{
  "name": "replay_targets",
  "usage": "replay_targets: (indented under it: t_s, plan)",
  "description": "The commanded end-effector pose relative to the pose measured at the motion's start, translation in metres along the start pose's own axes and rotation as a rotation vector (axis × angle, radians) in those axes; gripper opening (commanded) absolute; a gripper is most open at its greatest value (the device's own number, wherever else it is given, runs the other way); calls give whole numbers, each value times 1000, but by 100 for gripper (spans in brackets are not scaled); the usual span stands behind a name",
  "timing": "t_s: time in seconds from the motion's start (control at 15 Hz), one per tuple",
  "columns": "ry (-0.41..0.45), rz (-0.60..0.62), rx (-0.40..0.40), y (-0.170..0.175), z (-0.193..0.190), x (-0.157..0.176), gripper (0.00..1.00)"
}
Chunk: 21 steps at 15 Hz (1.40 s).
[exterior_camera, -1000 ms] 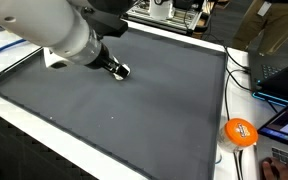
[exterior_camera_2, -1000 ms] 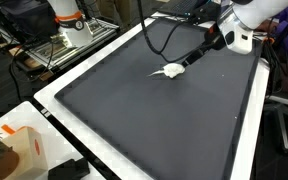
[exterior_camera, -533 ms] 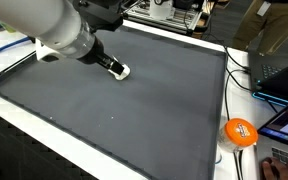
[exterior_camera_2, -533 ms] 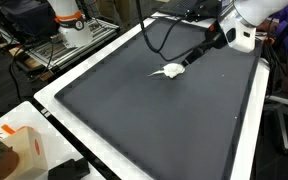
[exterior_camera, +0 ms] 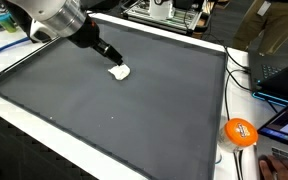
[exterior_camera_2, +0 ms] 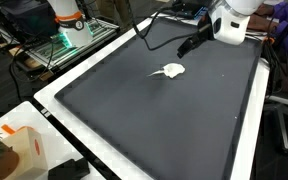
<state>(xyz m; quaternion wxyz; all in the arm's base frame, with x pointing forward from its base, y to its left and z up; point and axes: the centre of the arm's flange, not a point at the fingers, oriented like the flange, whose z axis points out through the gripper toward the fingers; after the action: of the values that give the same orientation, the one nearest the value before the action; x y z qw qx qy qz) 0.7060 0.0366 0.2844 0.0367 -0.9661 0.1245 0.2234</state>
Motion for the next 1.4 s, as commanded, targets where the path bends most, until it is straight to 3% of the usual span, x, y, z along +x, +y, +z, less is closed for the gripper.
replay_targets:
  t_s: [0.0, 0.07, 0.33, 0.67, 1.07, 1.33]
  plan:
    - [-73, 29, 62, 26, 31, -60, 100]
    - [-42, 19, 18, 8, 8, -12, 100]
    - [-76, 28, 29, 15, 13, -28, 100]
    - [128, 49, 41, 41, 29, -72, 100]
    - [336, 42, 154, 67, 33, -116, 100]
    - [403, -21, 182, 72, 41, -143, 100]
